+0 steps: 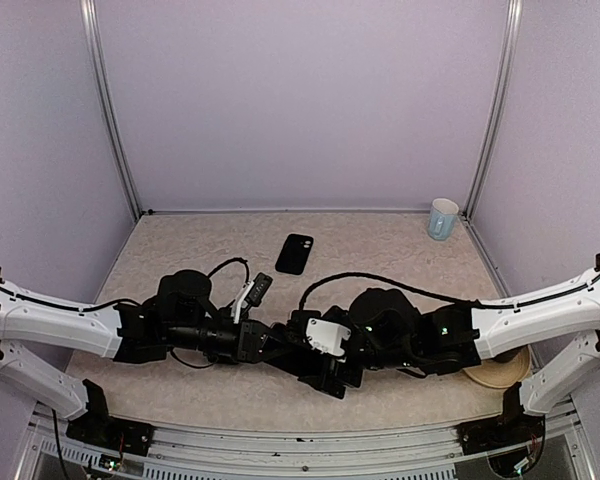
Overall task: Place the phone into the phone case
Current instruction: Pass from the left arm to the right
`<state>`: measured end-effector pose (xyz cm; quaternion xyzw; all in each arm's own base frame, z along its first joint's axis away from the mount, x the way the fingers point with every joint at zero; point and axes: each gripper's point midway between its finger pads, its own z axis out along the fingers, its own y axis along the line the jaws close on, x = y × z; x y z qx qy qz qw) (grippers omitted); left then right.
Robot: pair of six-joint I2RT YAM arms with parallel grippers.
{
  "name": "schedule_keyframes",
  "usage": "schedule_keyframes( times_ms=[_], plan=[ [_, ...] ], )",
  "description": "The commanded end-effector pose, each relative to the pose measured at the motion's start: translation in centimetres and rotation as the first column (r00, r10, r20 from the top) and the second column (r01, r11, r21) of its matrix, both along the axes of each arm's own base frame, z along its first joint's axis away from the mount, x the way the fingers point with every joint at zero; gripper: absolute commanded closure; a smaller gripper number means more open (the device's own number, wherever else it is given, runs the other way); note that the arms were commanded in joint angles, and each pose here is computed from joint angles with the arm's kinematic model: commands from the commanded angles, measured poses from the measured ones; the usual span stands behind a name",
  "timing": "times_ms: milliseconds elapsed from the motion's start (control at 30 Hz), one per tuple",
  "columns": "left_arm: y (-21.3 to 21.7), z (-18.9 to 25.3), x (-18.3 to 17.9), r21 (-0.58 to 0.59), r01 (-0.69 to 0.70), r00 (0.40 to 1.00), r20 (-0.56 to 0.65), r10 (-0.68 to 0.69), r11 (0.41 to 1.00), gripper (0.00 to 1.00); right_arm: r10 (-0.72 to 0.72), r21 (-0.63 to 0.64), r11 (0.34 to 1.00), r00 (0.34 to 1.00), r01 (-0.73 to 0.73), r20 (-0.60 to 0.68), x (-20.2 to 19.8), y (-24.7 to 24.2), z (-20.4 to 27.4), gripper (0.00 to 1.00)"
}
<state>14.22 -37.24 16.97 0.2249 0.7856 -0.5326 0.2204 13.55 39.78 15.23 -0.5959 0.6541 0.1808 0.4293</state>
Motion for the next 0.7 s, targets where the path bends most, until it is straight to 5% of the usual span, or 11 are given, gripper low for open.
schedule_keyframes(
  times_ms=[0,500,667],
  plan=[
    [-0.1,3.2,1.5,-0.117,-0.061,0.997,0.032,0.065,0.991,1.00,-0.044,0.031,0.999,0.998,0.043,0.036,0.7,0.5,1.1,0.00],
    [0.3,3.8,1.8,-0.184,-0.077,0.997,-0.011,0.076,0.980,1.00,-0.159,0.010,0.987,0.978,0.160,0.135,2.5,0.1,0.0,0.01],
    [0.2,3.7,1.8,-0.184,-0.072,0.997,-0.014,0.071,0.980,1.00,-0.156,0.041,0.988,0.978,0.152,0.137,2.3,0.0,0.6,0.10]
  ],
)
